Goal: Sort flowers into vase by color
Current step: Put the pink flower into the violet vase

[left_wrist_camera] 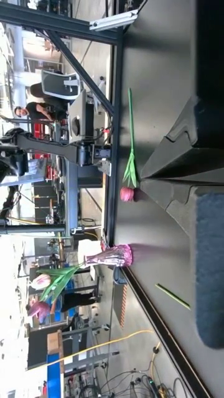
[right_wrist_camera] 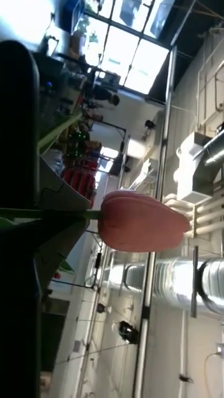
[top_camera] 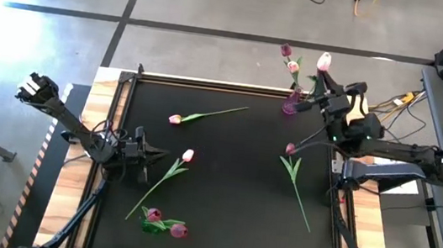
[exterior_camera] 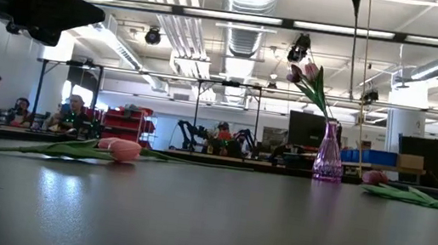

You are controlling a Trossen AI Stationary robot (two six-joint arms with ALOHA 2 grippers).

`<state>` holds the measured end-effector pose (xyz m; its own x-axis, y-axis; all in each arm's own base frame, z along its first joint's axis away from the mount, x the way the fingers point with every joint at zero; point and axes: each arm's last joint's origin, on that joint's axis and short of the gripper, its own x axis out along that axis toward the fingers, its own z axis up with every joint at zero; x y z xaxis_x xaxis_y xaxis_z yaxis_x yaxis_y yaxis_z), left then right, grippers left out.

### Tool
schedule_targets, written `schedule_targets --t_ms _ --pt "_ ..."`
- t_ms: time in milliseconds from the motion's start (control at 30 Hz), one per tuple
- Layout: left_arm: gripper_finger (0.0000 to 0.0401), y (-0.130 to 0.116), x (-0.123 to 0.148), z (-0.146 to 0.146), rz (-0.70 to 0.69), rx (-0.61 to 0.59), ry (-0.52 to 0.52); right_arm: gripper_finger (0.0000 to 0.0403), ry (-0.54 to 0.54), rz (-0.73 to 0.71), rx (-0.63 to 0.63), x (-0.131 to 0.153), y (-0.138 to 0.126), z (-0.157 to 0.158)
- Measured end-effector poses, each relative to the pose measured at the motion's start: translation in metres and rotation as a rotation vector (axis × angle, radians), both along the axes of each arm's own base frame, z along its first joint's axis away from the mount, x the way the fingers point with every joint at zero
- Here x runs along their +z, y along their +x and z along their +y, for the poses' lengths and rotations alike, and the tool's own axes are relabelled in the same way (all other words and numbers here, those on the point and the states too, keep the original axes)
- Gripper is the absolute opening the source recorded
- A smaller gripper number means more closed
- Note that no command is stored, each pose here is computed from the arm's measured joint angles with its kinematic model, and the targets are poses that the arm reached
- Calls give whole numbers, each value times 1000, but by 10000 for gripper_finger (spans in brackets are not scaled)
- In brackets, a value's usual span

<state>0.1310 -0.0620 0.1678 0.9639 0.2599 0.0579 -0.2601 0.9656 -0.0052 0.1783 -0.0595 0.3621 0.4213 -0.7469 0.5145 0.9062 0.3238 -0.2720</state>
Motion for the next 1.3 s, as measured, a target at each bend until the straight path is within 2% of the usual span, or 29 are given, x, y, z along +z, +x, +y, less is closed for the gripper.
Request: schedule_targets --t_ms 267,900,1300 --pt "0 0 0 0 0 0 0 13 10 11 10 -6 8 -5" --pt "0 0 0 0 0 0 0 13 -19 -12 -14 -2 4 -5" --pt "0 0 0 0 0 0 0 13 -81 -63 -56 2 -7 -27"
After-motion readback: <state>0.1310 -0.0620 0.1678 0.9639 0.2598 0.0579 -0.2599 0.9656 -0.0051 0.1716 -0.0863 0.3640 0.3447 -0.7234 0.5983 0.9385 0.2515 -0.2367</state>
